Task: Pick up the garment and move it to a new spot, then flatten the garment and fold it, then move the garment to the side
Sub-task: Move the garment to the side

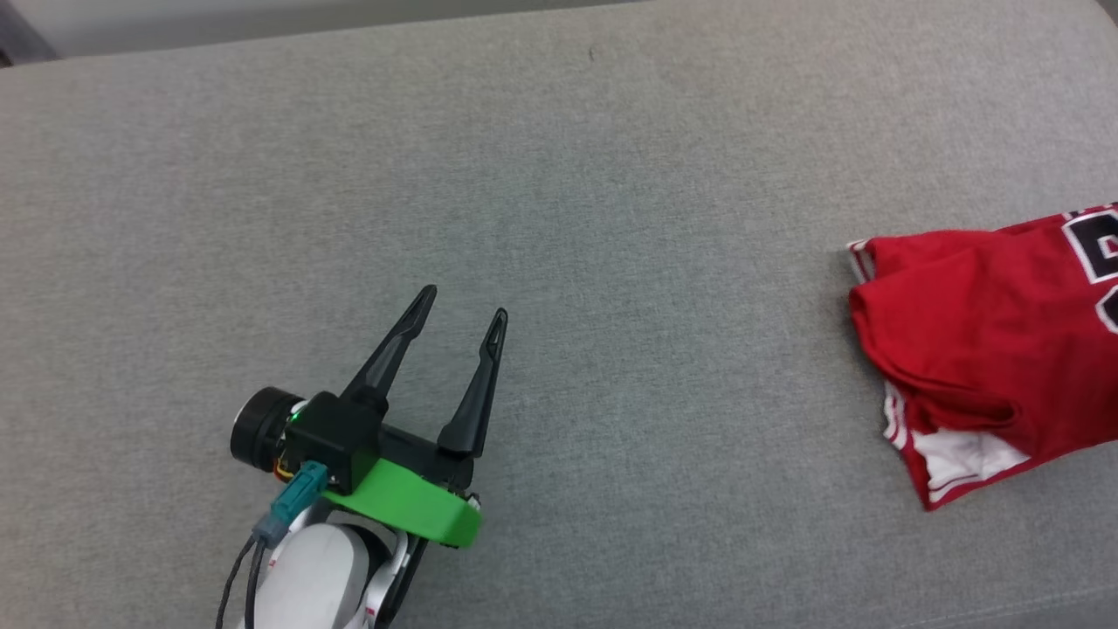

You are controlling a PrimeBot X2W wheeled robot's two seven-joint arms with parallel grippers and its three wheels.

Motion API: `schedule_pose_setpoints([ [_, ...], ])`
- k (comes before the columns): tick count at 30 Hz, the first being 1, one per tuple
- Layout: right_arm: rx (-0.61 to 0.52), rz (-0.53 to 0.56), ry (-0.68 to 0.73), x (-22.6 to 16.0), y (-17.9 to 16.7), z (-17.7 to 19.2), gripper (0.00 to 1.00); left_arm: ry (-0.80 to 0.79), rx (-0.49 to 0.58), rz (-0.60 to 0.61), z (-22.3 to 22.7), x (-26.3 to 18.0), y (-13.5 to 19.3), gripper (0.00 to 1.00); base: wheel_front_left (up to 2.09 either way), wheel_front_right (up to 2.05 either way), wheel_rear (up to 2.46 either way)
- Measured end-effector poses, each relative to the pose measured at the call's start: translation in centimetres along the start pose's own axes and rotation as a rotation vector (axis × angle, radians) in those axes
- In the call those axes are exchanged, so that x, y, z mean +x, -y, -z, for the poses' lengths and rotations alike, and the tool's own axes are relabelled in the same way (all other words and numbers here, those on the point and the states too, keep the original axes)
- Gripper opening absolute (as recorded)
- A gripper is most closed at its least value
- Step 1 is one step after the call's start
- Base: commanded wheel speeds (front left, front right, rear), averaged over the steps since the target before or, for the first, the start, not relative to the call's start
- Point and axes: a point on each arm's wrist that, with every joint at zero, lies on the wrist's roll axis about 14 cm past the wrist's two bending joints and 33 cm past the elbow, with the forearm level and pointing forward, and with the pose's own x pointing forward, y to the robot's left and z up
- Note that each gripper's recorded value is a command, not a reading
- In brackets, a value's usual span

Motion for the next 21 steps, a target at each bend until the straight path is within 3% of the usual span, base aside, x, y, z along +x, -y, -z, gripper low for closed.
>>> schedule_pose_setpoints([
  [6,0.003,0.118,-0.041,1.2,5.1,2.3,0.0,-0.022,-0.009,0.074,2.1,2.3,0.5,1.0,0.0,0.0,0.0],
  [21,0.015,0.289,-0.166,4.3,11.3,7.1,0.0,-0.022,-0.06,0.189,6.1,6.2,1.3,1.0,0.0,0.0,0.0],
])
